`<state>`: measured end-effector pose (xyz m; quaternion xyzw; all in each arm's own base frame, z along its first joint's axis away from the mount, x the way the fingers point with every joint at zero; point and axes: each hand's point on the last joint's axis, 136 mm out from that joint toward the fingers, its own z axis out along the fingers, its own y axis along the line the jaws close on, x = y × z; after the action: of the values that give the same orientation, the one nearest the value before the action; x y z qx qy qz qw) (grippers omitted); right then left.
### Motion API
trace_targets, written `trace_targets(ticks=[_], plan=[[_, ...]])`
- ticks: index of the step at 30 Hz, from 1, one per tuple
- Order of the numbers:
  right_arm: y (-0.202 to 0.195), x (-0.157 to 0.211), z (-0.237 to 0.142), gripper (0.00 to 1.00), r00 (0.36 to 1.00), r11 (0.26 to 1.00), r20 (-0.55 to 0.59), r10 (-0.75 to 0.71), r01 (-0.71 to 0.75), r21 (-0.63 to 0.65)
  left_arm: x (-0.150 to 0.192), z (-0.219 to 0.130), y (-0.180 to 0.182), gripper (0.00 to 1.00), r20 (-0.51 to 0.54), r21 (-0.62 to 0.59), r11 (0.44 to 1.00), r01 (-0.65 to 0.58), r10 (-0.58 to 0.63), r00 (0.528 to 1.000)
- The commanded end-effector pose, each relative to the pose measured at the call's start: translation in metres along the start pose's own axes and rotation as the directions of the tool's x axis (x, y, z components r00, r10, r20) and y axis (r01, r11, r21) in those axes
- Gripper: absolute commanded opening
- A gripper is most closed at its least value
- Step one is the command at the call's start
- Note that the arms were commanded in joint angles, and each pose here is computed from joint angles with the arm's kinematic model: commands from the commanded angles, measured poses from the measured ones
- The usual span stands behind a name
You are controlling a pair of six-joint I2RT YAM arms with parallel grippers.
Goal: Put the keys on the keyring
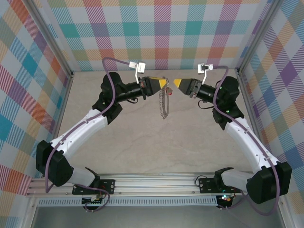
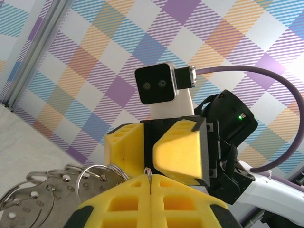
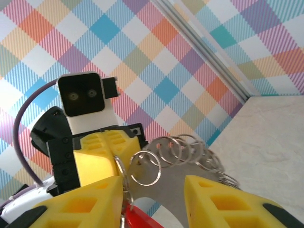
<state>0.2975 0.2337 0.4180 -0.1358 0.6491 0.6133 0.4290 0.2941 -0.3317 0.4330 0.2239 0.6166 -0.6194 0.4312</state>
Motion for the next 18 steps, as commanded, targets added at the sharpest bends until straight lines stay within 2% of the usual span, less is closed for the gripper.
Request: trace_targets(ticks=[1, 14, 18], plan=[[0.021, -0.008, 0.005, 0.39, 0.999, 0.996, 0.02, -0.046, 0.047, -0.069, -0.011, -0.001, -0.023, 0.0, 0.042, 0.062, 0.997, -0.053, 0.051, 0.998], [0.025, -0.004, 0.016, 0.28, 0.999, 0.994, 0.003, -0.049, 0.049, -0.098, -0.007, 0.001, -0.025, 0.0, 0.035, 0.066, 0.997, -0.048, 0.046, 0.998], [0.026, -0.003, 0.017, 0.21, 0.999, 0.994, -0.004, -0.049, 0.048, -0.103, -0.007, 0.001, -0.025, 0.0, 0.036, 0.065, 0.997, -0.05, 0.048, 0.998]])
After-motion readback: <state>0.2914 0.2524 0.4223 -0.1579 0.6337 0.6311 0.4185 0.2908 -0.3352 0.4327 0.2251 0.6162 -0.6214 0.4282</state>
